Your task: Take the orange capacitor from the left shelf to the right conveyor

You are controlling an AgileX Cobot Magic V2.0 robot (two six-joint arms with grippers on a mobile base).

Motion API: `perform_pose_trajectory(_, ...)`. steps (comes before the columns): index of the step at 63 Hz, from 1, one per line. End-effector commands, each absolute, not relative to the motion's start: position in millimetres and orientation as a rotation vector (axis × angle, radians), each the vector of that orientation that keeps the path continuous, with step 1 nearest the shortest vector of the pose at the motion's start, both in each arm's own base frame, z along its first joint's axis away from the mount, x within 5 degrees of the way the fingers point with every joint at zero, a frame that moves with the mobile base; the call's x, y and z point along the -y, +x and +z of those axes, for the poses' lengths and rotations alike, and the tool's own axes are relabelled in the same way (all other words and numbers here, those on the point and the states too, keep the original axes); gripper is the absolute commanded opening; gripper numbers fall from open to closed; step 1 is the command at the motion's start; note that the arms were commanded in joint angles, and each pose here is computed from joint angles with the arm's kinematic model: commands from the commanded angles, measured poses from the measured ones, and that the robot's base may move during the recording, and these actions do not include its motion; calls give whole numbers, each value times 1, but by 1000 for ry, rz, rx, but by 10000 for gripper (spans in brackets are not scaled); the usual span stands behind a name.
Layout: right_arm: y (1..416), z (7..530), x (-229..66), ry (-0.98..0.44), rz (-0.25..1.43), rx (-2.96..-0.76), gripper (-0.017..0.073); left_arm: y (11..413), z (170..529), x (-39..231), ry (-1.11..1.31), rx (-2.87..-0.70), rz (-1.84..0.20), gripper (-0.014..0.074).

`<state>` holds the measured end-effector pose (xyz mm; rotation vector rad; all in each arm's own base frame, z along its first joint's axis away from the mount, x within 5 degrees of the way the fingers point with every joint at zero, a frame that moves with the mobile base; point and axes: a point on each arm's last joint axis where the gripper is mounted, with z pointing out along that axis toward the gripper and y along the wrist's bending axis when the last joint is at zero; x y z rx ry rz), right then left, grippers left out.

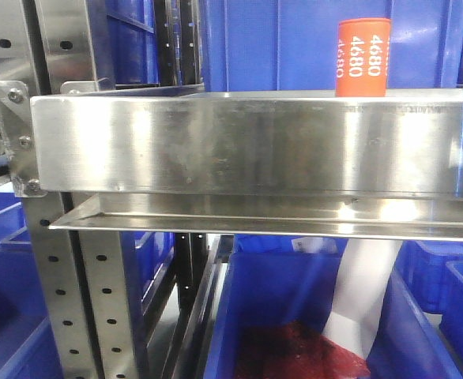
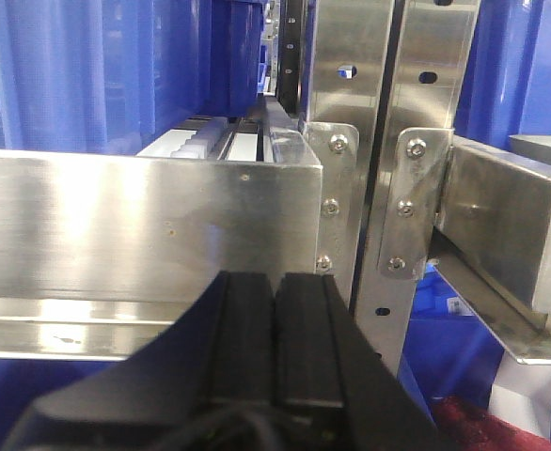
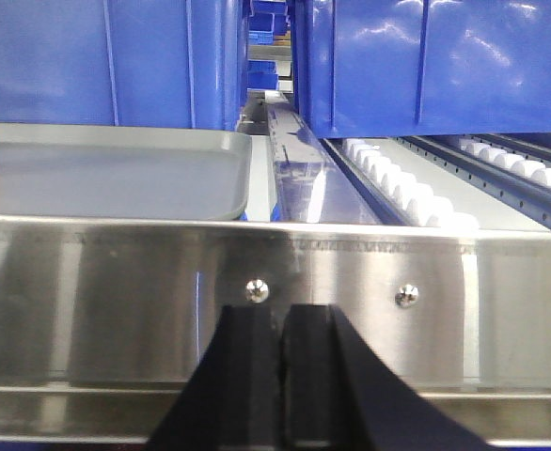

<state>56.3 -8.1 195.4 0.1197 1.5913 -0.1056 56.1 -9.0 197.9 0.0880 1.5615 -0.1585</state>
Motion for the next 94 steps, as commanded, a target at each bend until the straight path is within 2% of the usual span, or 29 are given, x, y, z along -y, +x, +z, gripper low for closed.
perform_pose_trajectory(1, 55, 206, 8, 113, -107, -1488, 57, 55, 207, 8, 73, -1463, -162, -127)
perform_pose_trajectory(44, 55, 206, 8, 113, -107, -1486, 57, 55, 207, 8, 73, -1463, -162, -127)
perform_pose_trajectory(65, 53, 217, 8, 144, -67, -1384, 57, 55, 207, 8, 73, -1463, -162, -127)
perform_pose_trajectory(72, 50, 237, 7, 174, -27, -1366, 57, 55, 207, 8, 73, -1463, -162, -127)
perform_pose_trajectory(86, 48, 316, 7, 172, -26, -1360, 64, 55, 207, 8, 73, -1463, -162, -127)
perform_pose_trajectory(89, 53, 330, 7, 173, -25, -1370, 97, 55, 207, 8, 73, -1463, -162, -127)
perform_pose_trajectory(94, 62, 346, 9, 173, -23, -1391, 207, 55, 207, 8, 73, -1463, -162, -127)
